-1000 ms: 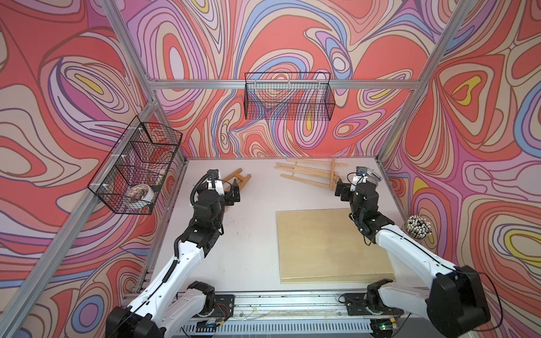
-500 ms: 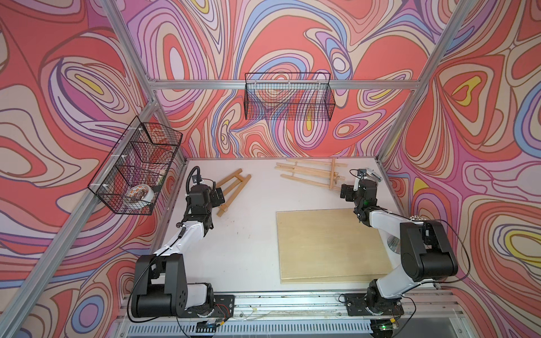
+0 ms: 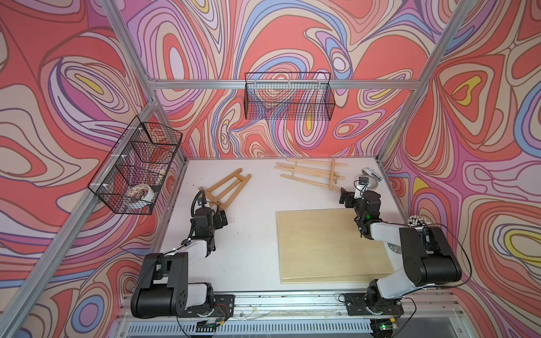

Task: Disassemble the easel
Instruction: Reset both arms

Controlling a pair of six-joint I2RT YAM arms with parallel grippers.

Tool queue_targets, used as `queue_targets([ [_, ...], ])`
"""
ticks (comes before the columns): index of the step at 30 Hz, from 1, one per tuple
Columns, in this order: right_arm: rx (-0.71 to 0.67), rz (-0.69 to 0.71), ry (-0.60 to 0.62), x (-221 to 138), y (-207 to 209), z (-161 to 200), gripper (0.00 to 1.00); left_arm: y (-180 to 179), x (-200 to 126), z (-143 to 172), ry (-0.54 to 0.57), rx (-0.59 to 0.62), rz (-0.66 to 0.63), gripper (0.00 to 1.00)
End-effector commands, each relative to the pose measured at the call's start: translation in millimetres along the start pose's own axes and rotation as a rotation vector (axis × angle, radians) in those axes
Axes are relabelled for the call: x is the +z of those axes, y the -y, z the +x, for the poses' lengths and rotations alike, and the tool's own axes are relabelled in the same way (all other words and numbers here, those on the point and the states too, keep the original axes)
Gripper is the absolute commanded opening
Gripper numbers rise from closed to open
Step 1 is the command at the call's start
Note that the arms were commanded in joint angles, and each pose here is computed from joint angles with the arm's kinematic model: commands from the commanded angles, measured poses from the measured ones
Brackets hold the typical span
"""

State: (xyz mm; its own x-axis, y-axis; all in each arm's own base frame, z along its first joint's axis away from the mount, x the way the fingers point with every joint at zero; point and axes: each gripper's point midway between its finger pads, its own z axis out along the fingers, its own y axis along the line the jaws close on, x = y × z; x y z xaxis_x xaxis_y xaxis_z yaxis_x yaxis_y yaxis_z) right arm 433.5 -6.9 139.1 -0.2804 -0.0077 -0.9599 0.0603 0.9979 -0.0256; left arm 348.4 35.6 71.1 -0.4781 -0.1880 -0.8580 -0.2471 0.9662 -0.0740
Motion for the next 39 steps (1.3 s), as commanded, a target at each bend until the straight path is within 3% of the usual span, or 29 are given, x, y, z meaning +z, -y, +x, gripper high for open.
queue_targets([
  [1, 0.027, 0.007, 0.021, -10.8, 2.7, -0.8, 0.98, 12.3, -8.2, -48.6, 0.21, 0.031, 0.06, 1.0],
  [10, 0.046, -0.072, 0.025, -3.5, -1.0, 31.6, 0.98, 44.5, 0.0, -40.6, 0.228, 0.17, 0.183, 1.0],
  [18, 0.033, -0.103, 0.05, -5.8, -6.3, 41.4, 0.98, 48.4, 5.9, -28.3, 0.241, 0.191, 0.194, 1.0],
  [25, 0.037, -0.08, 0.23, -45.1, -0.7, 36.5, 0.98, 48.5, 3.6, -28.5, 0.263, 0.212, 0.152, 1.0],
  [31, 0.036, -0.082, 0.21, -38.5, -1.6, 35.7, 0.98, 47.1, 10.8, -30.8, 0.242, 0.212, 0.119, 1.0],
  [39, 0.04, -0.072, -0.018, 9.6, -2.1, 47.7, 0.98, 39.9, 26.3, -31.3, 0.153, 0.172, 0.125, 1.0],
])
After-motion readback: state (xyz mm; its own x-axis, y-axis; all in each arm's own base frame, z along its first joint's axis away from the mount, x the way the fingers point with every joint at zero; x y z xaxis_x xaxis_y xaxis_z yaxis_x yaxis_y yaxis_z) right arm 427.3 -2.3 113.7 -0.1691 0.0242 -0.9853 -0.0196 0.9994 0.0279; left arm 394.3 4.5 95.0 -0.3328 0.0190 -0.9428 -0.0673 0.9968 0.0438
